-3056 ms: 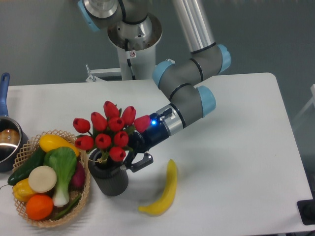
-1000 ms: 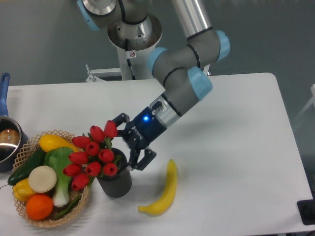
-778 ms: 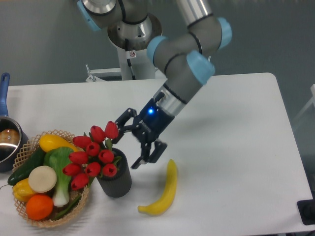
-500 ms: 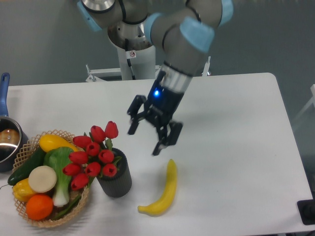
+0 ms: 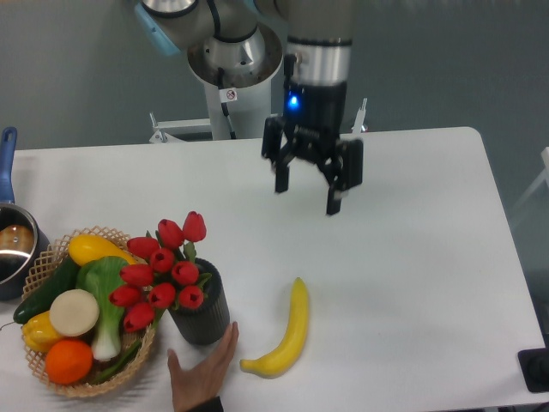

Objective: Insert the flowers into the vase

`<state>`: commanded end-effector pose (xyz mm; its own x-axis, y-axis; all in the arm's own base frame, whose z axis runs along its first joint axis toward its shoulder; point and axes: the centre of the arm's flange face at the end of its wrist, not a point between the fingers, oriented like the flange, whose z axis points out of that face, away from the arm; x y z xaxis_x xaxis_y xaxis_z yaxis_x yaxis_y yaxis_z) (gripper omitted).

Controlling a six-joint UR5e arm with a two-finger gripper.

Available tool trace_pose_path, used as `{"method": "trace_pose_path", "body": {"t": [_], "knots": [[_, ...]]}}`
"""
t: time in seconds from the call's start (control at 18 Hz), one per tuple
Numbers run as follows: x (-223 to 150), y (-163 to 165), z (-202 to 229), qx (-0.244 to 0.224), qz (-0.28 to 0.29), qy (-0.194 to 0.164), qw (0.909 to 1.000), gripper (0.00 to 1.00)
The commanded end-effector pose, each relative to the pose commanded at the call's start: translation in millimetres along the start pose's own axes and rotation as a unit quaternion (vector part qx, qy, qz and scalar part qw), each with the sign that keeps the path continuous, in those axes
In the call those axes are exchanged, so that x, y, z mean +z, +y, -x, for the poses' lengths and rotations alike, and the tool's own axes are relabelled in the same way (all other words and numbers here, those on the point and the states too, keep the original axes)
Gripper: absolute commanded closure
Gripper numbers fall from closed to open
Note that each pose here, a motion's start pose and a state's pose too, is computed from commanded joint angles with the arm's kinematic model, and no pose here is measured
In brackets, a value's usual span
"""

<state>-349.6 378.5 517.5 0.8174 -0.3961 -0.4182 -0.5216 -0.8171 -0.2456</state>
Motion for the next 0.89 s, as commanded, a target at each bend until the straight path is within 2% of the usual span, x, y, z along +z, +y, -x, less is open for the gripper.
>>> {"method": "trace_pose_path", "body": {"t": [0.28, 0.39, 0.89], "knots": [[-28, 34, -10, 0.023, 0.014, 0.038, 0.9989, 0.0], [-35, 49, -13, 0.047, 0.016, 0.052, 0.9974, 0.0], [-35, 55, -11, 0.048, 0.002, 0.048, 0.9977, 0.0]]}}
